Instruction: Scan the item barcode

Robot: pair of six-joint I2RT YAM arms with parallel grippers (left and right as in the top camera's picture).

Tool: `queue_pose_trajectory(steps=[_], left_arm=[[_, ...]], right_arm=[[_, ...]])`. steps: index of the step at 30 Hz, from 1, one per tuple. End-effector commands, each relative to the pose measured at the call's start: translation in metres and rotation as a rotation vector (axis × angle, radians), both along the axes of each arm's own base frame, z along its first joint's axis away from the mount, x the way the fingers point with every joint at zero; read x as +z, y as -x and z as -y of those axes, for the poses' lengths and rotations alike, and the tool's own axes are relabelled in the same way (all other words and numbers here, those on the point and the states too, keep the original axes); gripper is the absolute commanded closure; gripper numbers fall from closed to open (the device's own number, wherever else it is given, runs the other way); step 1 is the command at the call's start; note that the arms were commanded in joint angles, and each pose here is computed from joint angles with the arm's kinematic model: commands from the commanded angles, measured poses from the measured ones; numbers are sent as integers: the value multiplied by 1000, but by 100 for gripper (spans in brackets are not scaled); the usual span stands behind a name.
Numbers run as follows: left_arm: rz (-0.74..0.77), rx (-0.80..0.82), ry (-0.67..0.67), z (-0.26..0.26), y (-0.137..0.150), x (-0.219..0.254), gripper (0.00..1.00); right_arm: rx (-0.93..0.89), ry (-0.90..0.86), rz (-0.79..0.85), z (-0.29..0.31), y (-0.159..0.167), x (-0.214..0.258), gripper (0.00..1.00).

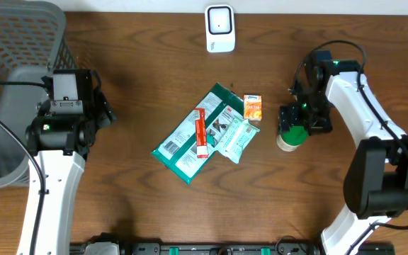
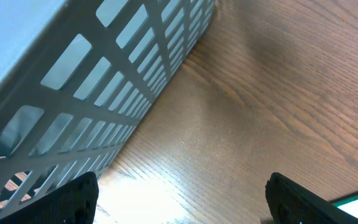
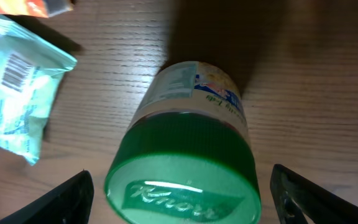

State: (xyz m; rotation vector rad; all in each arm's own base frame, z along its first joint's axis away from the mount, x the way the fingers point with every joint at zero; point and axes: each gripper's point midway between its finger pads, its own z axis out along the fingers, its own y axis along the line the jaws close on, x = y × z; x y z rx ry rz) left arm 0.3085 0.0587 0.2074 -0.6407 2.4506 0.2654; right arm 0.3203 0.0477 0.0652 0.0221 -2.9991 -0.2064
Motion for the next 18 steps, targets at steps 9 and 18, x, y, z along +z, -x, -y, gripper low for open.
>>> queue_pose_trajectory(steps=[9, 18], left_arm=[[8, 5, -16, -4, 0, 5, 13], [8, 5, -16, -4, 0, 5, 13]], right_arm=[[17, 40, 12, 8, -2, -10, 28], [22, 41, 16, 7, 5, -35, 32]])
